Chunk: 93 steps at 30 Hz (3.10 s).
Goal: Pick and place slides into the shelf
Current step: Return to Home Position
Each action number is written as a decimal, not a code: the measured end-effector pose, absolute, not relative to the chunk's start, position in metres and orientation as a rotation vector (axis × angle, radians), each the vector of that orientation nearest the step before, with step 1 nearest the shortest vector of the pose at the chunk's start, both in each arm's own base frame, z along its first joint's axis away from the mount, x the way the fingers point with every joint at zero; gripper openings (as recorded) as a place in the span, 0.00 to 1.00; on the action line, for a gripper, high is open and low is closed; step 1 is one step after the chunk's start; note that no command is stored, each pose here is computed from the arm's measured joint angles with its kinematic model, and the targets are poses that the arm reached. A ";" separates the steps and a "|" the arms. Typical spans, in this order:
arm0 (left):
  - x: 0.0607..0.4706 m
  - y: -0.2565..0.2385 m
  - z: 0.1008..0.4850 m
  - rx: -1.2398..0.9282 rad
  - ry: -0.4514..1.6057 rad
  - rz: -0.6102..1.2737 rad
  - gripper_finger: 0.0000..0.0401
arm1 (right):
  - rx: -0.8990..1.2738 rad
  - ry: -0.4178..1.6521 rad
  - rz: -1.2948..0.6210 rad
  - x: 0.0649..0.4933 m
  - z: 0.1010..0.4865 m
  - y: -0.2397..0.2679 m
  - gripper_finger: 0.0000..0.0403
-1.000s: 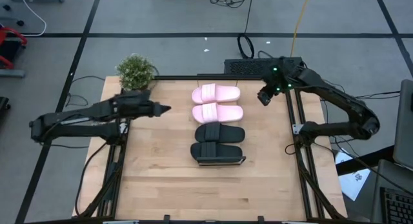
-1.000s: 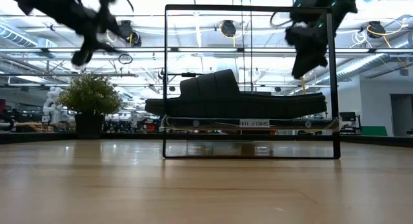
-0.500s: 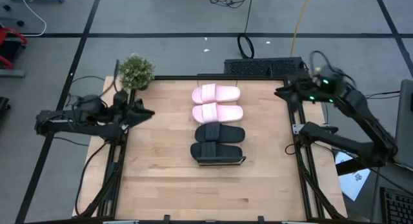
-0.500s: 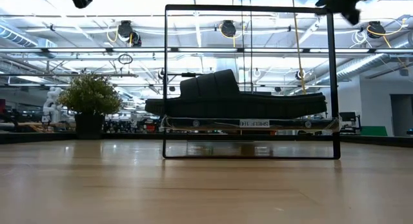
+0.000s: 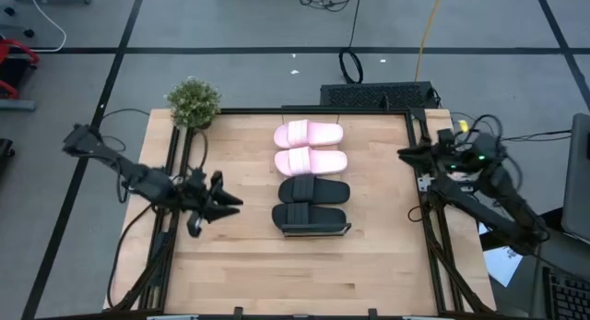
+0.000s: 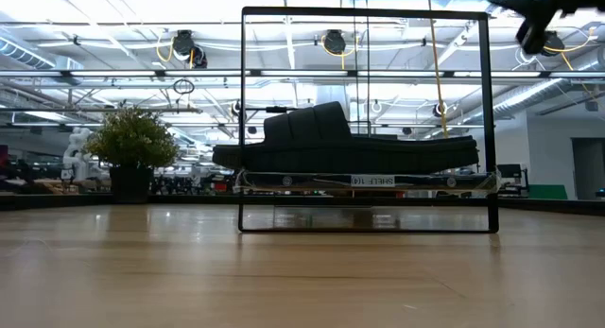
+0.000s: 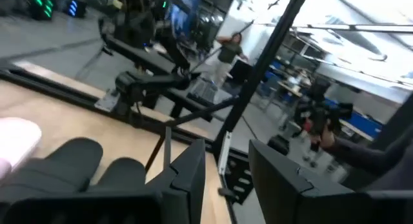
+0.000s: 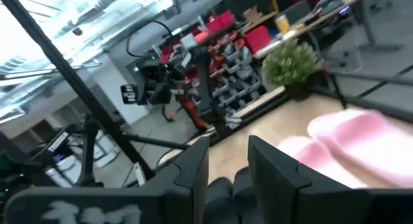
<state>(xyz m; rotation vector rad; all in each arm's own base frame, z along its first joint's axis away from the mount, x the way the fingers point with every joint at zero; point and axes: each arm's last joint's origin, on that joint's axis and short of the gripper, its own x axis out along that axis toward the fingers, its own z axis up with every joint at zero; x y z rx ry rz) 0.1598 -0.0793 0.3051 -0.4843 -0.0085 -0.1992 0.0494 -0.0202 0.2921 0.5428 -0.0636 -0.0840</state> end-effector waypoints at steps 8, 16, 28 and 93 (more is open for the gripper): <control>0.165 -0.108 0.294 -0.424 -0.030 -0.102 0.29 | 0.534 -0.039 -0.063 0.068 0.248 -0.035 0.25; 0.176 -0.066 0.244 -0.461 -0.160 -0.214 0.29 | 0.538 -0.058 -0.028 0.069 0.249 -0.034 0.25; 0.172 0.003 0.224 -0.469 -0.040 -0.453 0.29 | 0.420 -0.026 0.013 0.075 0.267 -0.024 0.25; 0.119 -0.024 0.166 -0.244 0.051 -0.152 0.29 | 0.328 -0.099 -0.095 0.092 0.176 -0.027 0.25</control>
